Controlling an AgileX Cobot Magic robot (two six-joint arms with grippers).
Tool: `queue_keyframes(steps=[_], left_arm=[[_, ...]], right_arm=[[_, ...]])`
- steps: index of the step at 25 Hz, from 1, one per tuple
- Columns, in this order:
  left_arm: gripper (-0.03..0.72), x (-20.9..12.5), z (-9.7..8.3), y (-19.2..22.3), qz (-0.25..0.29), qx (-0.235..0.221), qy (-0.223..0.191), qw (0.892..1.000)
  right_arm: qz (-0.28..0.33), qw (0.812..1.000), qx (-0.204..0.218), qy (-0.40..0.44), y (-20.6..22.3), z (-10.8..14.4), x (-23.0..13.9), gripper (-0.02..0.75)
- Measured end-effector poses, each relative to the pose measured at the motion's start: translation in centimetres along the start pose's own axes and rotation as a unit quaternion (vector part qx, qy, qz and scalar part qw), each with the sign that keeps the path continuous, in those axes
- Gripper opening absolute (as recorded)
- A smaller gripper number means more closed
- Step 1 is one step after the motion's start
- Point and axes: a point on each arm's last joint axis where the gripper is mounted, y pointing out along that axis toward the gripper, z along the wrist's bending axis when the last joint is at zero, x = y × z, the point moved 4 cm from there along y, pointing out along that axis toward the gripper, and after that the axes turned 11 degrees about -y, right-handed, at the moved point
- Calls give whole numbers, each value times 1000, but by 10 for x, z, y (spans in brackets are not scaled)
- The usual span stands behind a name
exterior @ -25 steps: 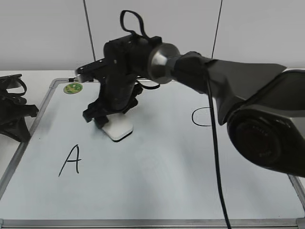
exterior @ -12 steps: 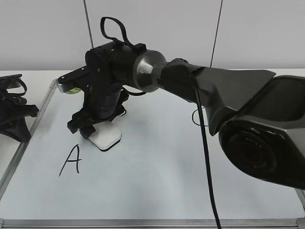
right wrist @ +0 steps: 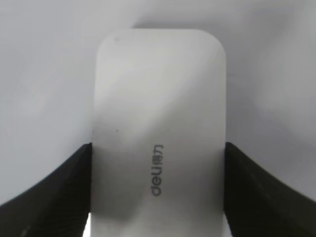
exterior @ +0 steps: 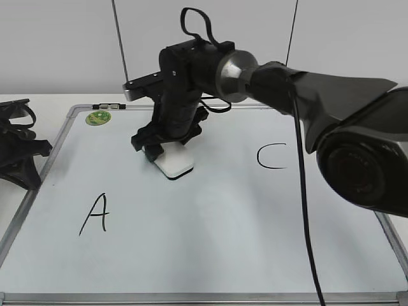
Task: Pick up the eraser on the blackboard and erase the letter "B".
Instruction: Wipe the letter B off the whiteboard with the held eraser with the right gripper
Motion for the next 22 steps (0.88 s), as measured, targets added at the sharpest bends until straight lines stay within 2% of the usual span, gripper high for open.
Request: queue_keyframes(steps=[4, 7, 16, 22], left_arm=[[8, 0, 0, 0, 0, 0, 0, 1000], [8, 0, 0, 0, 0, 0, 0, 1000], [10, 0, 0, 0, 0, 1, 1, 1000], [11, 0, 0, 0, 0, 1, 1, 1000]], right_arm=[[9, 999, -20, 38, -1, -33, -10, 554], [13, 998, -25, 54, -2, -46, -15, 554], [17, 998, -26, 48, -4, -41, -13, 554], [75, 996, -24, 31, -31, -36, -23, 554]])
